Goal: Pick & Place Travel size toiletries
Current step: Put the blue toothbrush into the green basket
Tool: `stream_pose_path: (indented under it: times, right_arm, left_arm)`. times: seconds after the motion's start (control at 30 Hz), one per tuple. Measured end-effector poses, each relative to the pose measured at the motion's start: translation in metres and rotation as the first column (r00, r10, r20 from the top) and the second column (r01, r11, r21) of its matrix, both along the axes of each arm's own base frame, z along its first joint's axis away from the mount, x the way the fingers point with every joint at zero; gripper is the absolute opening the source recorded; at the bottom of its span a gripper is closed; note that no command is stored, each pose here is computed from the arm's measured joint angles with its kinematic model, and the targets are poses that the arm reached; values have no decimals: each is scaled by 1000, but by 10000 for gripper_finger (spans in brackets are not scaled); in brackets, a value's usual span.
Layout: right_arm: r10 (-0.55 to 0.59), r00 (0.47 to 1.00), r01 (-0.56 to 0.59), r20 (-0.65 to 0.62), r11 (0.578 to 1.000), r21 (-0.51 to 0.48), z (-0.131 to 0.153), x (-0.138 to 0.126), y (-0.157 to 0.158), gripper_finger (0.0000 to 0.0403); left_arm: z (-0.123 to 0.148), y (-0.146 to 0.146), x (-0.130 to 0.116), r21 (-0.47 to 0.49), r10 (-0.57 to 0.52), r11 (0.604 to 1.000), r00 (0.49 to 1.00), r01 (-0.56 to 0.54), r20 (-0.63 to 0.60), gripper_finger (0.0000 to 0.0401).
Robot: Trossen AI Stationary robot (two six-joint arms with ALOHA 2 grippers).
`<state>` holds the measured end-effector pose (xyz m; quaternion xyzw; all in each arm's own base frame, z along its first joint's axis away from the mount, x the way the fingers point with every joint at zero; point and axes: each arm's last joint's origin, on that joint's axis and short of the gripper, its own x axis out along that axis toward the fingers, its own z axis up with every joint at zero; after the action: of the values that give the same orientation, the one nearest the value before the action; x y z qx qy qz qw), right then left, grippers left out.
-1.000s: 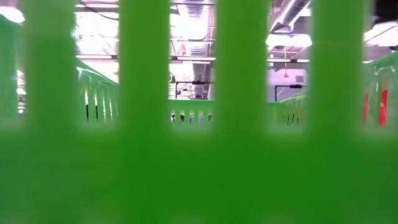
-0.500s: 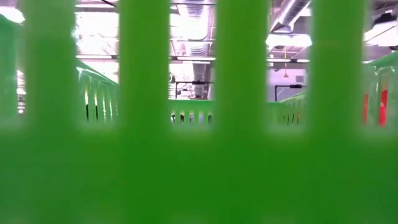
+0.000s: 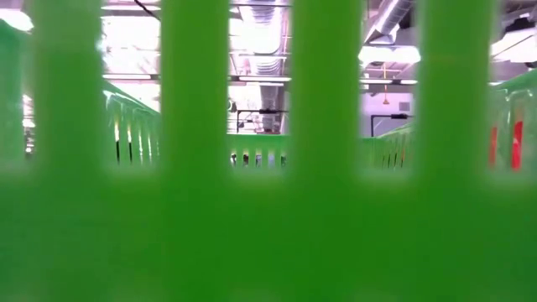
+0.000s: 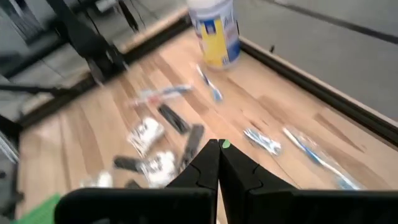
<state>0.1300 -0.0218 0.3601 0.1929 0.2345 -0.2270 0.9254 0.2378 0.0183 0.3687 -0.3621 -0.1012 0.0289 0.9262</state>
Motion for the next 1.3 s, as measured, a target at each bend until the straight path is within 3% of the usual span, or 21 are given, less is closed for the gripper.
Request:
stream_pose_path:
  times: [0.27, 0.47, 0.6, 0.8, 0.93, 1.1, 1.3]
  right_arm:
    - [40, 978, -47, -203, 998, -31, 4, 31, -5, 0]
    - [22, 928, -37, -372, 999, -33, 2, 46, -17, 0]
    - [-4, 904, -17, -428, 999, -46, -1, 54, -30, 0]
    - [-11, 854, -17, -521, 999, -49, -15, 69, -55, 0]
    - [79, 791, -108, -606, 994, -12, -34, 82, -79, 0]
    - [193, 668, -230, -718, 972, 47, -64, 97, -110, 0]
    - [285, 536, -351, -795, 931, 97, -98, 112, -138, 2]
  left_arm:
    - [26, -1, -3, 96, 16, 995, 998, -11, -55, 1]
    - [36, -1, 0, 172, 30, 985, 993, -10, -116, 1]
    - [38, 0, 9, 244, 43, 970, 974, 13, -223, 1]
    - [26, 5, 30, 373, 79, 922, 898, 99, -434, 1]
    - [9, 17, 49, 412, 79, 898, 864, 155, -497, 1]
    - [-20, 38, 74, 431, 98, 881, 813, 197, -573, 4]
    - [-43, 50, 99, 446, 101, 869, 805, 214, -584, 15]
